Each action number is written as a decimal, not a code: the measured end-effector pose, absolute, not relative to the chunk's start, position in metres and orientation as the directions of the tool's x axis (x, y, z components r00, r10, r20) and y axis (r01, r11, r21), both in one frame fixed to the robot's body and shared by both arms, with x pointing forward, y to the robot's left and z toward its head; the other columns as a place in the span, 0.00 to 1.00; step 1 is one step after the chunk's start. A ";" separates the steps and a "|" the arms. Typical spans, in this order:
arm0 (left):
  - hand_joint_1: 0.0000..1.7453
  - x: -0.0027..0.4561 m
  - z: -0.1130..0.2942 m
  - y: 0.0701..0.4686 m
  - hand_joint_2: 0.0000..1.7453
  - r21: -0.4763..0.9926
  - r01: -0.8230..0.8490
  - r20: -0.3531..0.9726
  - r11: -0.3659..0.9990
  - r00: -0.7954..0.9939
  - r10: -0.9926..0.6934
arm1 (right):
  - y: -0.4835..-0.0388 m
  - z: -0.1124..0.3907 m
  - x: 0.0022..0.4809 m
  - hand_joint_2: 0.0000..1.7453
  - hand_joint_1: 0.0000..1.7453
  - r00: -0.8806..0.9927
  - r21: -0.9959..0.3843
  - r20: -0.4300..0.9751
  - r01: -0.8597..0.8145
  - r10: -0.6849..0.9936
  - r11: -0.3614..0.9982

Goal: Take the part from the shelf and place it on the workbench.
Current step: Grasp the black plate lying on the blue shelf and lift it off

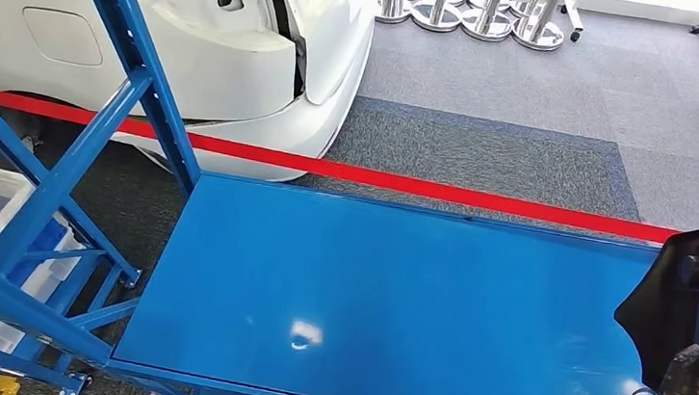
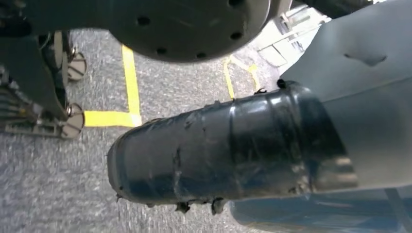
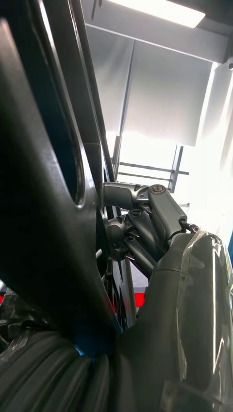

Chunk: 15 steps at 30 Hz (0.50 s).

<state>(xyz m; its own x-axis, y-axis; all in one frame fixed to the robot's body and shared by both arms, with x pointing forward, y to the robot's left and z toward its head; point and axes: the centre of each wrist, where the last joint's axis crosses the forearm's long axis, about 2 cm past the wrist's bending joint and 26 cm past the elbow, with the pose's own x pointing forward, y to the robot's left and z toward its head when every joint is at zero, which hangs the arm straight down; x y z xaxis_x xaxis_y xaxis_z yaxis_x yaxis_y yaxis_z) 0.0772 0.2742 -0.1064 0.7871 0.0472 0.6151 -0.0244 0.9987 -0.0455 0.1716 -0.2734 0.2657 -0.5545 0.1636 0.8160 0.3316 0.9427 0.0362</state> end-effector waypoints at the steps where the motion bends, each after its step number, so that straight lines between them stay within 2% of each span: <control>1: 0.00 0.077 -0.106 0.274 0.00 -0.050 -0.025 0.616 0.998 0.786 0.051 | -0.273 0.266 0.172 1.00 1.00 -0.554 0.038 0.816 0.331 0.162 0.943; 15: 0.00 0.078 -0.106 0.265 0.00 -0.076 -0.038 0.654 0.996 0.752 0.078 | -0.276 0.260 0.170 1.00 1.00 -0.530 0.038 0.834 0.334 0.155 0.942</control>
<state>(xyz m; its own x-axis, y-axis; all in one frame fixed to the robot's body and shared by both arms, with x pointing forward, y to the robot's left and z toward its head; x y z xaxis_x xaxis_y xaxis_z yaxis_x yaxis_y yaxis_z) 0.0778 0.2653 -0.1059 0.7520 0.0783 0.6544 -0.0376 0.9964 -0.0760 0.1700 -0.2756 0.2598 -0.5302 0.1548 0.8336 0.3344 0.9417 0.0379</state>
